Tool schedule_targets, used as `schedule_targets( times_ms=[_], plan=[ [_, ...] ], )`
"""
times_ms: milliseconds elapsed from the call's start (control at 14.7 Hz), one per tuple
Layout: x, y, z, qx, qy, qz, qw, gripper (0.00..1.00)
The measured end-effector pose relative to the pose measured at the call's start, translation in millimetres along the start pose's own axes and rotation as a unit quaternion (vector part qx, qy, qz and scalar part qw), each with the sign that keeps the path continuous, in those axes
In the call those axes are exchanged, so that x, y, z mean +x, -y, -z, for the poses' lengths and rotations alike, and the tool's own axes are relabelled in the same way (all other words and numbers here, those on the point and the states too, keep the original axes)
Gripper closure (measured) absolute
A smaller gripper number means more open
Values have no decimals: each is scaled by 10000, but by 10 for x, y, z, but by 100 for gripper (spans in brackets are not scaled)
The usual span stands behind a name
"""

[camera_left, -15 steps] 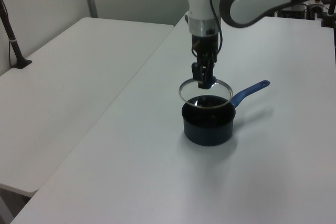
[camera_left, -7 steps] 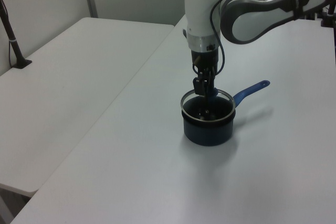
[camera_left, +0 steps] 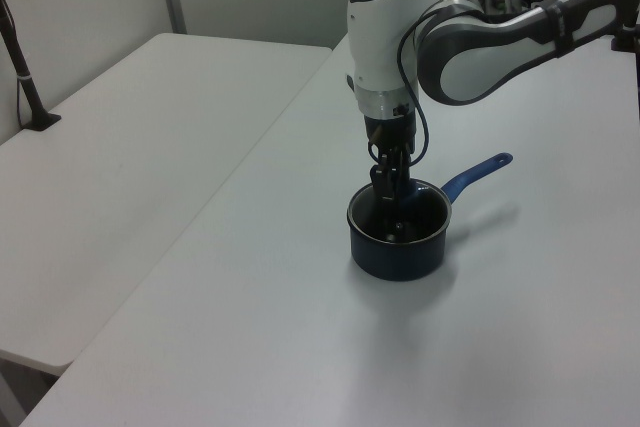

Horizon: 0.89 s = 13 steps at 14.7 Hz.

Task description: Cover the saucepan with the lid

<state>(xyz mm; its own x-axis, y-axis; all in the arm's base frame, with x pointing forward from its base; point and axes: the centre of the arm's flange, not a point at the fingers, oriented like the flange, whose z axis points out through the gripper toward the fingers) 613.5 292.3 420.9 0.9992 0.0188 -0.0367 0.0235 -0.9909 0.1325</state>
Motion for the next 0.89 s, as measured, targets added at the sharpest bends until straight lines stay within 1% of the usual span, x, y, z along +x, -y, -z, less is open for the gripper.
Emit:
schedule_targets(
  times_ms=[136, 341, 409, 478, 682, 887],
  plan=[
    [1, -3, -1, -1, 1, -3, 10000, 38],
    [13, -21, -33, -19, 21, -26, 10000, 14],
    [17, -25, -39, -22, 25, -46, 10000, 4],
    [20, -32, -39, -23, 24, -105, 9999, 0],
    [47, -81, 17, 16, -17, -350, 9994, 0],
    [80, -283, 233, 178, -98, -534, 9984, 0]
  ],
)
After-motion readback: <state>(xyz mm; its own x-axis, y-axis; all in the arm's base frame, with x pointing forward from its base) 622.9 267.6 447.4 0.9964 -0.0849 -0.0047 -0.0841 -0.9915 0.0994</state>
